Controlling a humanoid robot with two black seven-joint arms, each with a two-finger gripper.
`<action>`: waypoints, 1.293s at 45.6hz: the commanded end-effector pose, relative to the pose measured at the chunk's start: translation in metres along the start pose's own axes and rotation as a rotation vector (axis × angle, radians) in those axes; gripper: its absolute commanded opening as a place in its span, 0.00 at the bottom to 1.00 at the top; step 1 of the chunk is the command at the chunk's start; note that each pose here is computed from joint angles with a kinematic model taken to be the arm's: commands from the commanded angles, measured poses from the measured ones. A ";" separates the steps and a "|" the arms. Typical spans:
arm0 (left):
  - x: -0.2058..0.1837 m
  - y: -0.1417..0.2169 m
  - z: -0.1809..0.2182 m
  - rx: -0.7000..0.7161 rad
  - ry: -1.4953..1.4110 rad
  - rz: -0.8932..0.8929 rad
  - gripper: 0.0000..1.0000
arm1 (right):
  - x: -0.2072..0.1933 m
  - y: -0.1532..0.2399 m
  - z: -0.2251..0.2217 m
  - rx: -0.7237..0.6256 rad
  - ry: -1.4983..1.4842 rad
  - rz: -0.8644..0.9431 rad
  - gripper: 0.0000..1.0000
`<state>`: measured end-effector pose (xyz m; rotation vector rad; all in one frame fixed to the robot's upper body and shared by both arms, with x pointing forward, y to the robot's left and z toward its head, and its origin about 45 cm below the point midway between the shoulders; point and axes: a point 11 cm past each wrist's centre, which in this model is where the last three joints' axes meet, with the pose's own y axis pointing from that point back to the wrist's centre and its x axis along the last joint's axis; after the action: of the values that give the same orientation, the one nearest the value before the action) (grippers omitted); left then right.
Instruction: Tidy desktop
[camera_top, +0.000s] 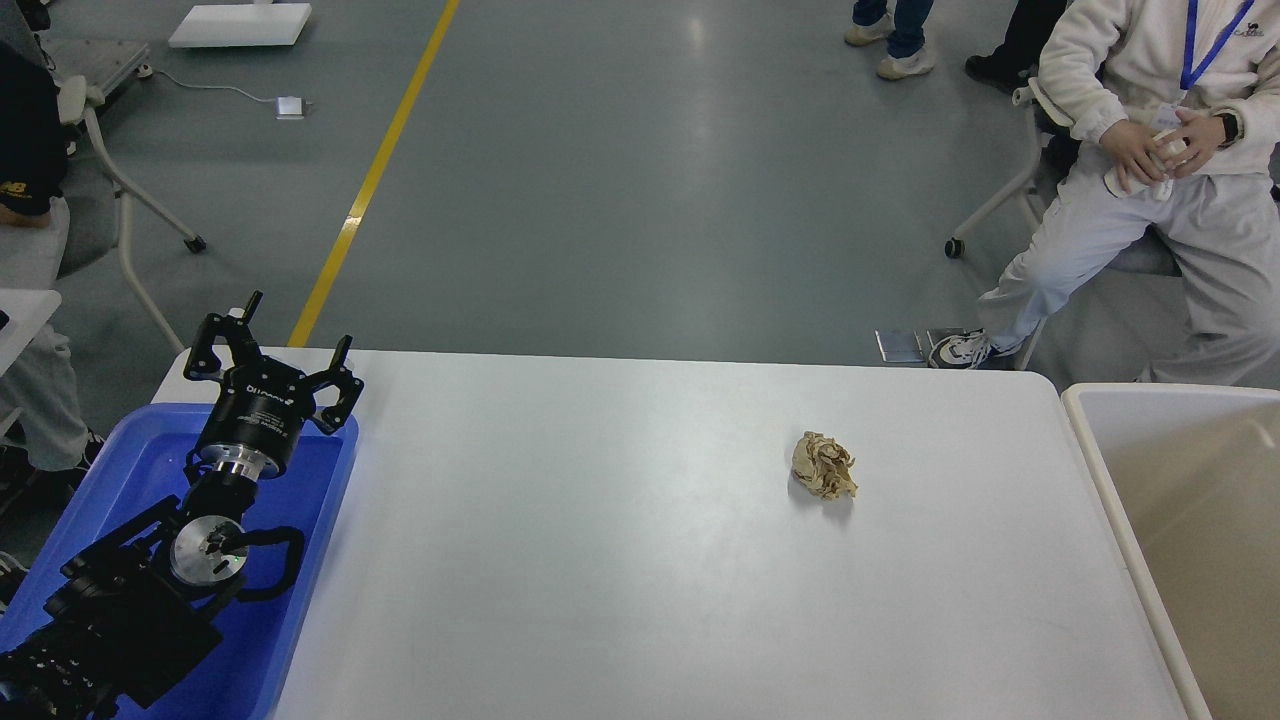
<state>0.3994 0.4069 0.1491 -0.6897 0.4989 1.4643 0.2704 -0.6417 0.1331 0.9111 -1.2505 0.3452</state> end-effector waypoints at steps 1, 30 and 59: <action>0.000 0.000 0.001 0.000 -0.002 0.000 1.00 | 0.020 -0.006 -0.016 0.007 -0.157 0.049 0.99; 0.000 0.000 0.000 0.001 0.000 0.000 1.00 | 0.060 -0.009 -0.058 0.253 -1.084 -0.157 1.00; 0.000 0.000 0.000 -0.001 0.001 0.000 1.00 | 0.087 0.068 -0.197 0.801 -1.599 -0.313 1.00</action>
<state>0.3994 0.4069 0.1492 -0.6892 0.4986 1.4642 0.3778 -0.5144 0.2170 2.0752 -2.3014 -0.3078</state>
